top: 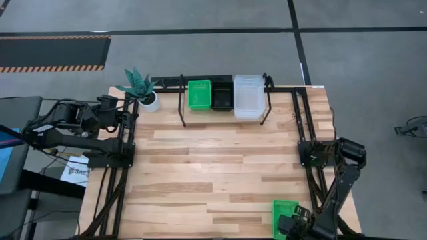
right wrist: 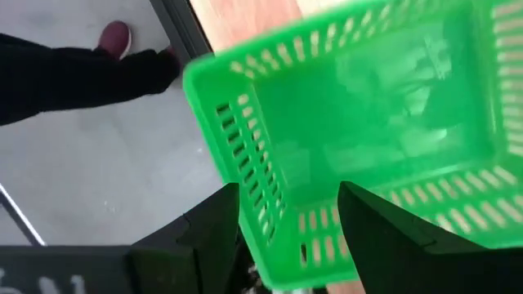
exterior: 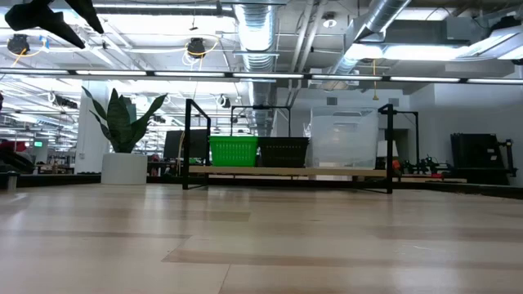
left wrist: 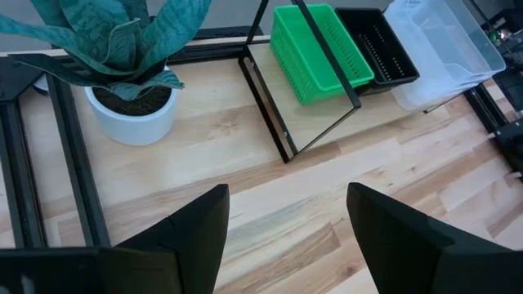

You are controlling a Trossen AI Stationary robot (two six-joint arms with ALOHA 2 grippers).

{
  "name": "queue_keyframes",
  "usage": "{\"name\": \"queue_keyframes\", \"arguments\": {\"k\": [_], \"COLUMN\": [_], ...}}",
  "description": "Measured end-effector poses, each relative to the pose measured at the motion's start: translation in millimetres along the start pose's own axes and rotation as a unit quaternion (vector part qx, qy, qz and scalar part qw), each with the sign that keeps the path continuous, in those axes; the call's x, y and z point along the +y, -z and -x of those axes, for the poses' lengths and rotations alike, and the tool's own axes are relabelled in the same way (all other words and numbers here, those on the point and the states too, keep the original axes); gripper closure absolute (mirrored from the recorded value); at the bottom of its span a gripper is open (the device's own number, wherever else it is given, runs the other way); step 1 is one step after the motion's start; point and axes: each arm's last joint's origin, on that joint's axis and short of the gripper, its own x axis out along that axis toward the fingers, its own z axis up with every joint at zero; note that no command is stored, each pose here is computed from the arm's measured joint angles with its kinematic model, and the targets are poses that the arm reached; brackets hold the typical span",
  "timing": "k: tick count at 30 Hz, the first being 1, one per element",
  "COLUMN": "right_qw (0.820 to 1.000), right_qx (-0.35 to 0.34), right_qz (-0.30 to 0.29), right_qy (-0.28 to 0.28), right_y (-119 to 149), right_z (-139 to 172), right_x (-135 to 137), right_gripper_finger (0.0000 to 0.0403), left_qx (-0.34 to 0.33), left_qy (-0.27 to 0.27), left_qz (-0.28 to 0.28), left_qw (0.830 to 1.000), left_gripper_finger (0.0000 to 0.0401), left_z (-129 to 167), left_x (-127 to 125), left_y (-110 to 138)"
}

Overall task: Stack baskets on shelf by color
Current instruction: Stack the green bin on top of the other the green bin on the shelf

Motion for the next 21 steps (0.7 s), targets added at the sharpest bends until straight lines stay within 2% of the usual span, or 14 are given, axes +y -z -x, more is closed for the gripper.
{"name": "queue_keyframes", "arguments": {"k": [8, 12, 21], "right_qw": [0.998, 0.997, 0.997], "right_qx": [-0.016, -0.017, -0.028], "right_qz": [0.058, 0.065, 0.069], "right_qy": [-0.018, -0.038, -0.035], "right_y": [-7.9, -6.7, -7.8], "right_z": [-0.1, 0.1, -3.6], "right_x": [3.8, 7.6, 5.4], "right_gripper_finger": [0.0173, 0.0173, 0.0173], "left_qx": [0.0, 0.001, 0.001], "left_qy": [0.0, 0.0, 0.0], "left_qz": [0.0, -0.003, -0.025], "left_qw": [1.0, 1.0, 1.0], "left_gripper_finger": [0.0165, 0.0165, 0.0165], "left_z": [0.0, 0.0, 0.0], "left_x": [0.0, 0.1, 0.1], "left_y": [0.1, 0.1, 0.1]}}
